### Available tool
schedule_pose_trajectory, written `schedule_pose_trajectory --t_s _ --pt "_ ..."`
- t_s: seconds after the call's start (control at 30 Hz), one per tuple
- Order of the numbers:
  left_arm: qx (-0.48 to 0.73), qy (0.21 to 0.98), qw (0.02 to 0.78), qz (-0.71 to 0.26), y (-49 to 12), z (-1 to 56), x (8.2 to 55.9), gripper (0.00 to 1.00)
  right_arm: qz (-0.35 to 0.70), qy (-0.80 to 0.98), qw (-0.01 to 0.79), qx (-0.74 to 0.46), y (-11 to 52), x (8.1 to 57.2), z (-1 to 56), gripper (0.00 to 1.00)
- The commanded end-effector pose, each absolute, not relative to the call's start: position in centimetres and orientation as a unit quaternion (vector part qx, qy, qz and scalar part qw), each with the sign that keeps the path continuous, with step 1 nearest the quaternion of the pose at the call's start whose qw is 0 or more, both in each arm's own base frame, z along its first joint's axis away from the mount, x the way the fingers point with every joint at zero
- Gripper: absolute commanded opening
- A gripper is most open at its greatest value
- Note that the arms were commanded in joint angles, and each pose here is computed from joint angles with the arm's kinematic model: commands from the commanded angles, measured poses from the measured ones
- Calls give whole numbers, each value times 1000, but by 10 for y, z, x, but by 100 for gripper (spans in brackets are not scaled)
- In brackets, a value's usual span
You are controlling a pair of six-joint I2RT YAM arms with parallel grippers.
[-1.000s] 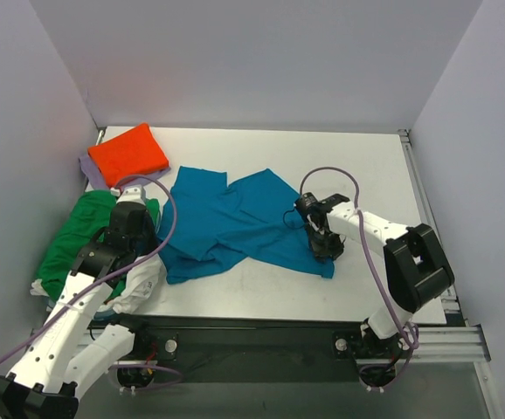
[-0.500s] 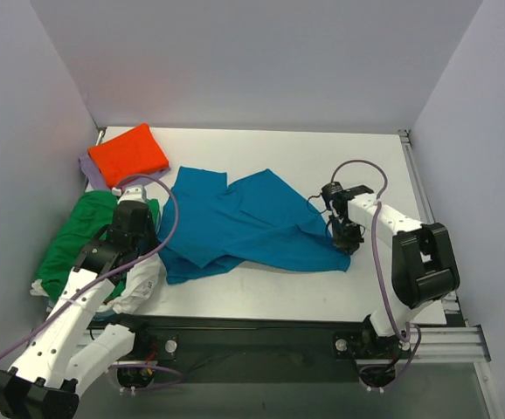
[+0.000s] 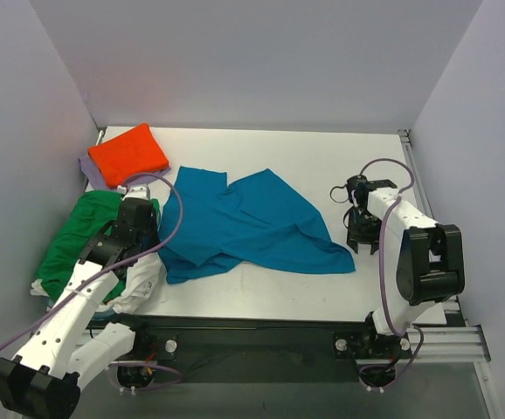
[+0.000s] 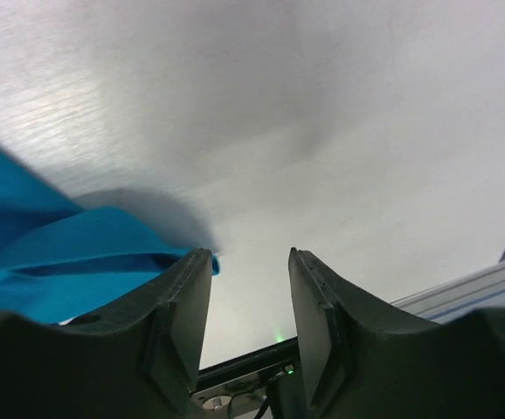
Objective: Fold and stack the t-shirts
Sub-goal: Flatten out the tshirt
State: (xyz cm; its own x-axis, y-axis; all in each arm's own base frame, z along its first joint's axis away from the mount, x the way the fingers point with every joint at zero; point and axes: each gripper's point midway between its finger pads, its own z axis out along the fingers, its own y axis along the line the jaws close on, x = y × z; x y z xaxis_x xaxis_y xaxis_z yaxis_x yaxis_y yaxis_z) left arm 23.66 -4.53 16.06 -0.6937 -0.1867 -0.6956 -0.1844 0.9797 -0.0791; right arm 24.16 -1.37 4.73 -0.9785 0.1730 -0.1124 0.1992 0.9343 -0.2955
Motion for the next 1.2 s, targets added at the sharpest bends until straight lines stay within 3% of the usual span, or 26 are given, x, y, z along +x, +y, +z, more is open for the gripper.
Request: schedule_pose_trajectory --t_s 0.0,0.37,0.77,1.17 --pt "-94 907 410 -11 -49 181 253 0 -104 990 43 87 5 239 65 42" --pt "-94 907 410 -14 -51 180 255 0 -16 992 -11 124 31 190 40 43" --pt "-94 909 406 -12 -50 179 252 0 -28 989 -11 142 19 200 24 44" --pt "-96 907 409 -10 -49 182 254 0 -24 985 -35 165 19 196 7 35"
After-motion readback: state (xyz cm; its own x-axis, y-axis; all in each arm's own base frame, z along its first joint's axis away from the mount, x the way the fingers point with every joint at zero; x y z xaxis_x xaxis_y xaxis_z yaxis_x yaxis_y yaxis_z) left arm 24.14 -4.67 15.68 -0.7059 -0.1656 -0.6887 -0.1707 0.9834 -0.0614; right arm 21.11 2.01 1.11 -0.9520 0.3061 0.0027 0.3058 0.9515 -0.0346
